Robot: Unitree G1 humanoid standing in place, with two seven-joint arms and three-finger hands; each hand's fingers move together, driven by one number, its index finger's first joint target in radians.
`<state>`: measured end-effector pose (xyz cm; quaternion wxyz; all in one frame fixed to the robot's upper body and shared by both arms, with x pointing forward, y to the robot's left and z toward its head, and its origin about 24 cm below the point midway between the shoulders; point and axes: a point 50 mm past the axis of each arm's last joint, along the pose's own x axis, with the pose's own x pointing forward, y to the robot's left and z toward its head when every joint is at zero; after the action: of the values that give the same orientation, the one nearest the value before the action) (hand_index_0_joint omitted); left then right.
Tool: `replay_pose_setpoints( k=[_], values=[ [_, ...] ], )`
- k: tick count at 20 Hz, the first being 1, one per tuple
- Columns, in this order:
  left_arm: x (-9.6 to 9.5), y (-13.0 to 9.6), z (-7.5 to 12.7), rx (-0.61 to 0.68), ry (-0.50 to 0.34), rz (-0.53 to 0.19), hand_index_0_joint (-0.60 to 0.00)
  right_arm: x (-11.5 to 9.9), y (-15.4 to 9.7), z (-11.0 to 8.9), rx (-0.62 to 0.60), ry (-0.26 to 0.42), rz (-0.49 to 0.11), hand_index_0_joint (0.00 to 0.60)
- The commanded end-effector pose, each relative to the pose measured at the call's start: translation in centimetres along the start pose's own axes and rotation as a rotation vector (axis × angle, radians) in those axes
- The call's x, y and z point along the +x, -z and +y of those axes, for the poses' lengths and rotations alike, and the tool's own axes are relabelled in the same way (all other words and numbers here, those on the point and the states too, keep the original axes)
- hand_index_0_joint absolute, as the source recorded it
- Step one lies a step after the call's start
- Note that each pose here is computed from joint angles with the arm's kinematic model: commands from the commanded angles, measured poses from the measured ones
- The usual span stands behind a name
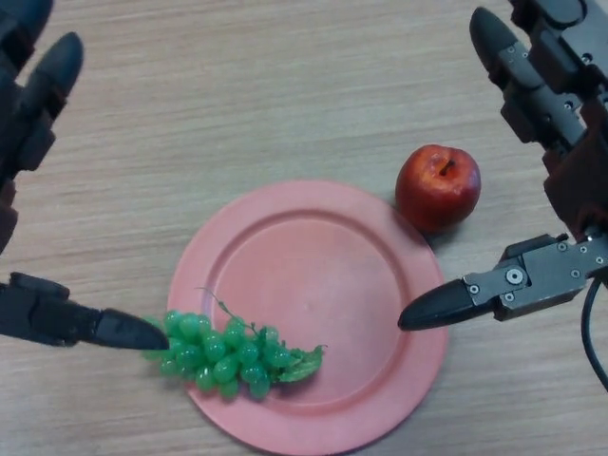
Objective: Pick up the green grapes and place it on the plate
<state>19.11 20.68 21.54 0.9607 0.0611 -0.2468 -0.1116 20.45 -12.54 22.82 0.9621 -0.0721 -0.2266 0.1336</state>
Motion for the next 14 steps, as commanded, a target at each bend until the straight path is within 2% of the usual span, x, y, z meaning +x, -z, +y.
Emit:
replay_pose_setpoints(
  k=[1,2,6,10,14],
  values=[
    [-0.4,-2.7,0.2,-0.002,-0.009,-0.163,0.000,-0.2,-2.4,-0.6,-0.020,0.033,-0.165,0.000],
    [-0.3,-2.8,0.4,-0.041,-0.012,-0.173,0.000,-0.2,-2.5,-0.7,-0.015,0.038,-0.168,0.000],
    [0.4,-2.5,1.1,-0.056,-0.057,-0.193,0.000,0.1,-2.5,-0.6,-0.008,0.035,-0.161,0.000],
    [0.4,-2.3,1.6,-0.003,-0.117,-0.217,0.000,0.2,-2.4,-0.9,-0.017,0.041,-0.157,0.000],
    [0.0,-1.6,1.7,0.054,-0.148,-0.192,0.000,0.0,-2.3,-0.7,-0.028,0.043,-0.160,0.000]
  ],
)
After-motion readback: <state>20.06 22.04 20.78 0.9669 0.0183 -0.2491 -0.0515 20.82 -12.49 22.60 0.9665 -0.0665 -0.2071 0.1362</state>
